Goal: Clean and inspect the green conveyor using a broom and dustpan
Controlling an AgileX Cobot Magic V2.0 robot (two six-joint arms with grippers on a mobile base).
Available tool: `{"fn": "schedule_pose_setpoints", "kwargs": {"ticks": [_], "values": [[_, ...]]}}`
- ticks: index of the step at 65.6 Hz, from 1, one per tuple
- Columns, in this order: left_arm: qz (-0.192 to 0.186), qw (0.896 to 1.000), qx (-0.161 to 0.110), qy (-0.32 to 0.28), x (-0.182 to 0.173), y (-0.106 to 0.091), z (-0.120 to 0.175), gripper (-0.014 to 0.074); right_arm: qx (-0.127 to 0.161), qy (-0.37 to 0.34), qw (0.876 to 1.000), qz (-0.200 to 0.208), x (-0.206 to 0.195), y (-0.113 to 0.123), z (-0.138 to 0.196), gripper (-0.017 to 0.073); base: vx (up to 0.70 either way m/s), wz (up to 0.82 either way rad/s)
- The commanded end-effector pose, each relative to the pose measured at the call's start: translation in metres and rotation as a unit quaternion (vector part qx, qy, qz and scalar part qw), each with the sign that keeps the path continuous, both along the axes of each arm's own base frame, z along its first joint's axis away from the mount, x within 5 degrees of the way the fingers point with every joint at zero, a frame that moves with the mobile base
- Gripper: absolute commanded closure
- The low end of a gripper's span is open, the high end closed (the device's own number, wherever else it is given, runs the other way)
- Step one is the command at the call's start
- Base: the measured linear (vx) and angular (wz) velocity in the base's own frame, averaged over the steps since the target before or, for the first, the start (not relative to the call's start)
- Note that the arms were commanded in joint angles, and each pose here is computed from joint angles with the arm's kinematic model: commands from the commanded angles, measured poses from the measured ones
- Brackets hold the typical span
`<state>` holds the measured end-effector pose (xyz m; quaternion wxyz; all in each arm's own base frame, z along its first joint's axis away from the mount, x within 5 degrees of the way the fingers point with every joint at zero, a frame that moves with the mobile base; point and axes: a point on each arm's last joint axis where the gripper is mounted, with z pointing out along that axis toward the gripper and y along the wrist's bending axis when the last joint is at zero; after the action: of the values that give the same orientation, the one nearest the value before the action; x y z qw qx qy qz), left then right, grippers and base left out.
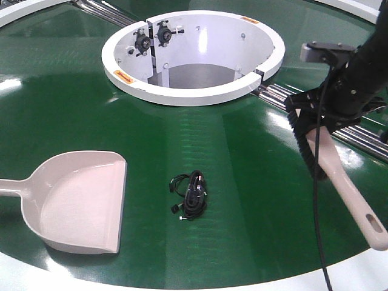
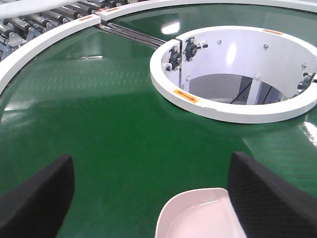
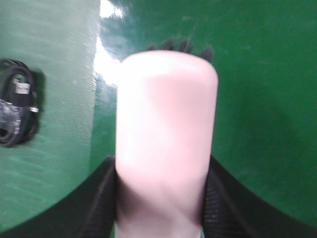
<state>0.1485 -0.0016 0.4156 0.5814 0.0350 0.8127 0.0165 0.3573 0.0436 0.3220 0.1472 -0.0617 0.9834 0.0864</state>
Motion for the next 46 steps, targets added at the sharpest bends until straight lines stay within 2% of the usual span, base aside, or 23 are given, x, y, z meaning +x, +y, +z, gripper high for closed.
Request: {"fn": "schedule_pose_setpoints", "kwargs": {"ticks": [1,11,27,40,46], "values": [[-0.005,0.999,0.012,-0.051,-0.001,-0.001,0.016,0.0007,0.007,-0.005,1.000,0.004,-0.026,-0.001,0.024,0.0564,0.00,0.00],[-0.013,0.998,0.037,-0.052,-0.001,-0.001,0.016,0.0007,0.005,0.028,1.000,0.005,-0.042,-0.002,0.007,0.0564,0.00,0.00],[-0.030,0.993,0.099,-0.053,-0.001,-0.001,0.016,0.0007,0.004,0.046,0.999,0.006,-0.045,-0.002,-0.002,0.0563,0.00,0.00],[-0.032,0.993,0.104,-0.053,-0.001,-0.001,0.016,0.0007,0.002,0.046,0.999,0.005,-0.045,-0.003,-0.002,0.0563,0.00,0.00],[-0.041,0.988,0.137,-0.053,-0.001,-0.001,0.016,0.0007,0.002,0.046,0.999,0.005,-0.045,-0.003,-0.002,0.0563,0.00,0.00]]}}
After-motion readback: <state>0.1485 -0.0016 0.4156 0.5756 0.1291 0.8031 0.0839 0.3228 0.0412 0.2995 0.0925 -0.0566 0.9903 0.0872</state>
